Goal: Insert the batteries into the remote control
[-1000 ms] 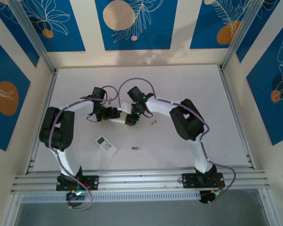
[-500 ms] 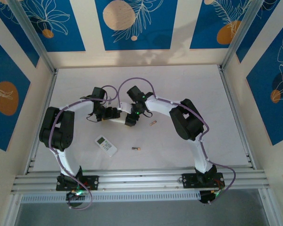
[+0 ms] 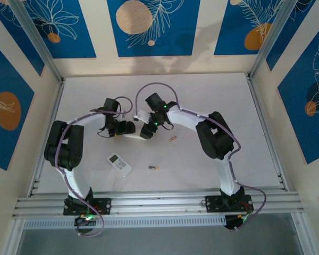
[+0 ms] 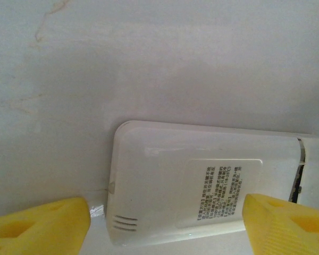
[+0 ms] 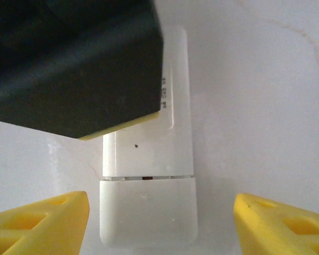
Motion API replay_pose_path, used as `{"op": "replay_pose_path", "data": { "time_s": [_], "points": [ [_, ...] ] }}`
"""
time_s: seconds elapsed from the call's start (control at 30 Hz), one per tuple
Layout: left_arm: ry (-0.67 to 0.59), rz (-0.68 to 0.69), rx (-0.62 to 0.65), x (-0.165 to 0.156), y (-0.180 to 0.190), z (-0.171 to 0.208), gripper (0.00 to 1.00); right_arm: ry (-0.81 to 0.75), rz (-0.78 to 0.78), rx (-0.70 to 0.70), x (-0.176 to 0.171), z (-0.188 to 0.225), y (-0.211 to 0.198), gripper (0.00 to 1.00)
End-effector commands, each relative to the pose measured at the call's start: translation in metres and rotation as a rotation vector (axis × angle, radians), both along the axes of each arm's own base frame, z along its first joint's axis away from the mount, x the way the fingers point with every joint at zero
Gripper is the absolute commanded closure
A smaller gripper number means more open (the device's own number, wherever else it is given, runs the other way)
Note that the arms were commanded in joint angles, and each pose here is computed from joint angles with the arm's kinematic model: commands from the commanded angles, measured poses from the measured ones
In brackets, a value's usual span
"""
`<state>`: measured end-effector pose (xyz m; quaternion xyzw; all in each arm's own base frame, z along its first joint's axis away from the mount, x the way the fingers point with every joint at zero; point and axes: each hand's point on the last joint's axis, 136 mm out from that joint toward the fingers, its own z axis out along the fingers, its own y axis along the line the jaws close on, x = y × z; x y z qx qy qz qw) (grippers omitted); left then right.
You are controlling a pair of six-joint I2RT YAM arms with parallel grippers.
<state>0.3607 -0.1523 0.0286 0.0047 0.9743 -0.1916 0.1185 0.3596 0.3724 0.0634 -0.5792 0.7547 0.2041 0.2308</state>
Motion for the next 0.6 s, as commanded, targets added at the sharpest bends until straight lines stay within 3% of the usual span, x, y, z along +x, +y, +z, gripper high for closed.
{"op": "replay_pose_path", "data": {
  "time_s": [0.0, 0.07, 0.13, 0.23, 0.37, 0.57],
  "points": [
    [0.072, -0.007, -0.020, -0.017, -0.003, -0.018, 0.22, 0.026, -0.073, 0.093, 0.001, 0.028, 0.003, 0.28],
    [0.068, -0.005, -0.022, -0.016, -0.003, -0.017, 0.22, 0.050, -0.176, 0.124, 0.008, 0.035, -0.001, 0.29],
    [0.067, -0.001, -0.024, -0.017, -0.003, -0.016, 0.22, 0.101, -0.374, 0.148, 0.019, 0.038, -0.010, 0.30],
    [0.067, 0.000, -0.031, -0.016, -0.004, -0.015, 0.22, 0.239, -0.598, 0.169, 0.017, 0.031, -0.017, 0.32],
    [0.064, 0.000, -0.041, -0.016, -0.006, -0.013, 0.22, 0.328, -0.714, 0.180, 0.009, 0.013, -0.020, 0.36],
    [0.066, 0.001, -0.053, -0.015, -0.008, -0.013, 0.22, 0.458, -0.748, 0.119, 0.000, -0.009, -0.015, 0.42]
  ]
}}
